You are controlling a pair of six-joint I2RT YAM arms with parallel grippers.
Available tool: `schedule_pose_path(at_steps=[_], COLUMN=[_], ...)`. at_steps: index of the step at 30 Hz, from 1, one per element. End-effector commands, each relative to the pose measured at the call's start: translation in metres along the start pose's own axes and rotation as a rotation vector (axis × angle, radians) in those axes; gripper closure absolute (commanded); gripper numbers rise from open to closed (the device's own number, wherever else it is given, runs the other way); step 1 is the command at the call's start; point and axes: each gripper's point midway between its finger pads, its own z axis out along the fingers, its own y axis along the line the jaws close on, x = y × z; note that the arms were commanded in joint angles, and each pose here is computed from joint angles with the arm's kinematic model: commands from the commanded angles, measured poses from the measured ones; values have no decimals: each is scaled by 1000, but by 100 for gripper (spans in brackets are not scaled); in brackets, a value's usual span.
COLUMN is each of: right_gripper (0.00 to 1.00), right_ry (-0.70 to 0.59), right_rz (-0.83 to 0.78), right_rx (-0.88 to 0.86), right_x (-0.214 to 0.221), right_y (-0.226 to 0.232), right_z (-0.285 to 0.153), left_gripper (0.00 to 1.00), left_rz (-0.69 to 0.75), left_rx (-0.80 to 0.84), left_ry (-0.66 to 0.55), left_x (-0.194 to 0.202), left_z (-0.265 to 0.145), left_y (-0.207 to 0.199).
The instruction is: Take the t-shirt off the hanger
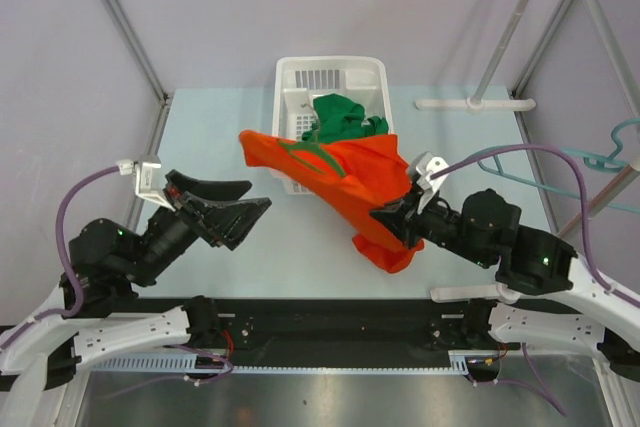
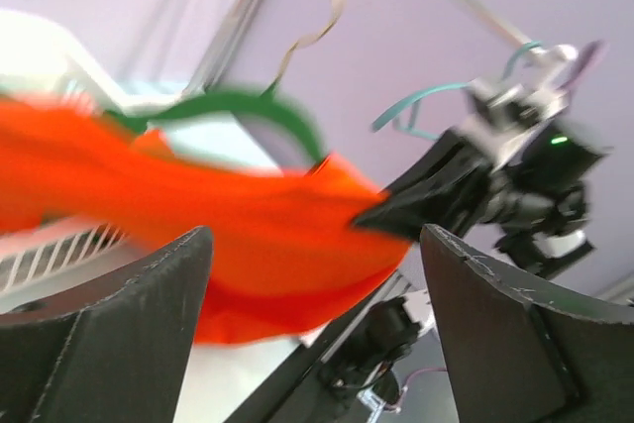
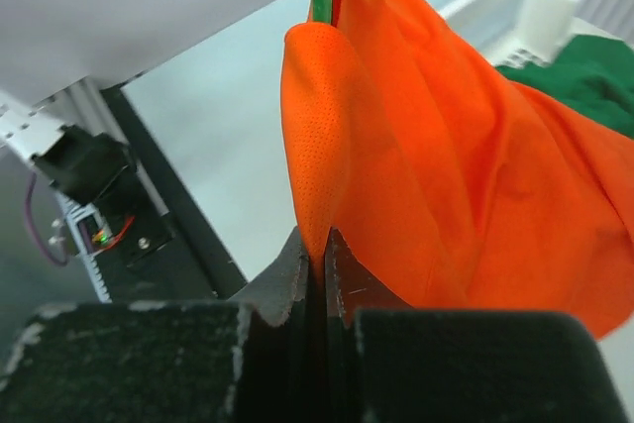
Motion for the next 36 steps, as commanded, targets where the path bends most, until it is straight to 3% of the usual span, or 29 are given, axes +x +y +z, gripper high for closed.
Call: schedule_pose_path(at_steps=[1,4,5,6,10,14,23,27,29,32,36], right_gripper=[100,100,100,100,100,100,100,100,100,100,100], right_ry=[-60,-31,-14,-9,-6,-4,27,16,8,2,-10], right_rz=[-26,-25,-16,0,66,107,121,111,108,112,104], right_rx=[-272,-317,-320,-294,-387,-408,-459,-469,-470,-484,-487], right_x=[-18,-13,-10,-10,-15,-17,-9,-12,-14,-15,-16], right_y=[53,58,57,45,38,24,23,25,26,28,31], right_z=[16,23,27,32,26,17,8,4,1,-1,-5], left_gripper=[13,20,20,21,21,28,29,40,41,45,57], left_rz=[51,189,296,347,479,462,385,370,359,345,336], left_rx=[117,235,243,195,-65,-177,-213,-275,-295,-273,-260], left_ry=[4,44,54,145,207,205,181,134,137,167,193], left_x=[-16,-12,-11,8,4,4,3,-12,-13,-4,8], left_z=[14,15,17,23,30,29,66,83,89,101,108], left_y=[-35,-54,-52,-40,7,26,16,18,23,23,26])
